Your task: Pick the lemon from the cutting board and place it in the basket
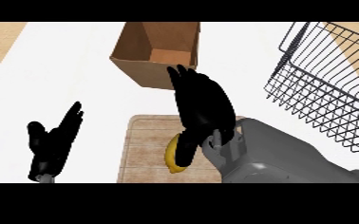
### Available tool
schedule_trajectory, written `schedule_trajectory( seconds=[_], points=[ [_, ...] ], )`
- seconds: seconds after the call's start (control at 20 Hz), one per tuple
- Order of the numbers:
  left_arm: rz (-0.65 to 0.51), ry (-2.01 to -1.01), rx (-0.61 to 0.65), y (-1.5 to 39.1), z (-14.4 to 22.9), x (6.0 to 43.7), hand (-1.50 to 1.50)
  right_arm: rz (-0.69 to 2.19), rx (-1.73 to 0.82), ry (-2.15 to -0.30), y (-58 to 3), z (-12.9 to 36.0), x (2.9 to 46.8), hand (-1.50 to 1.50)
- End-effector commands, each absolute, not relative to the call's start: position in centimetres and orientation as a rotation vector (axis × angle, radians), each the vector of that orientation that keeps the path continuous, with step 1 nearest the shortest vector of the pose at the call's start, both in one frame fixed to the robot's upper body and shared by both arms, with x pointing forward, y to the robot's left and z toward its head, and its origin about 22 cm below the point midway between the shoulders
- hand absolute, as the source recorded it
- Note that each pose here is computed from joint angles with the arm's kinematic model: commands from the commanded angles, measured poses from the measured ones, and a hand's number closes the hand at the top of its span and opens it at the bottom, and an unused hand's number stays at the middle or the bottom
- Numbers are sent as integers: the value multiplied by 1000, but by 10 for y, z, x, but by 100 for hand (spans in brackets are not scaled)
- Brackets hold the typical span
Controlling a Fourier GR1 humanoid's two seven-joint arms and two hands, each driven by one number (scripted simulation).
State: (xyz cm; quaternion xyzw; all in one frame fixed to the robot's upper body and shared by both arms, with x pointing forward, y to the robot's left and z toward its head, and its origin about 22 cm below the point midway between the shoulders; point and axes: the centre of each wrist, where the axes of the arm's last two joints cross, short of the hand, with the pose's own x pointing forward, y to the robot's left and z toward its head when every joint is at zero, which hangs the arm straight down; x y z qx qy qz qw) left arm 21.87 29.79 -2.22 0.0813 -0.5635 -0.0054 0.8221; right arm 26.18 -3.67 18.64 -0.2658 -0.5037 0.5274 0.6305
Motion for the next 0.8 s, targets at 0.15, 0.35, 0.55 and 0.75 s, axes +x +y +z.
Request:
schedule_trajectory(
  seconds=[0.15,0.35,0.55,0.75],
  points=[
    [1,-1013,181,301,-50,196,0,1113,-722,-962,-31,172,248,-150],
    [-4,-1012,177,311,-43,200,0,1102,-719,-955,-28,146,235,-150],
    [-1,-1011,162,291,-45,201,0,1094,-745,-958,-35,133,232,-150],
    [-18,-1000,156,304,-44,197,0,1091,-759,-949,-33,134,227,-150]
  ],
)
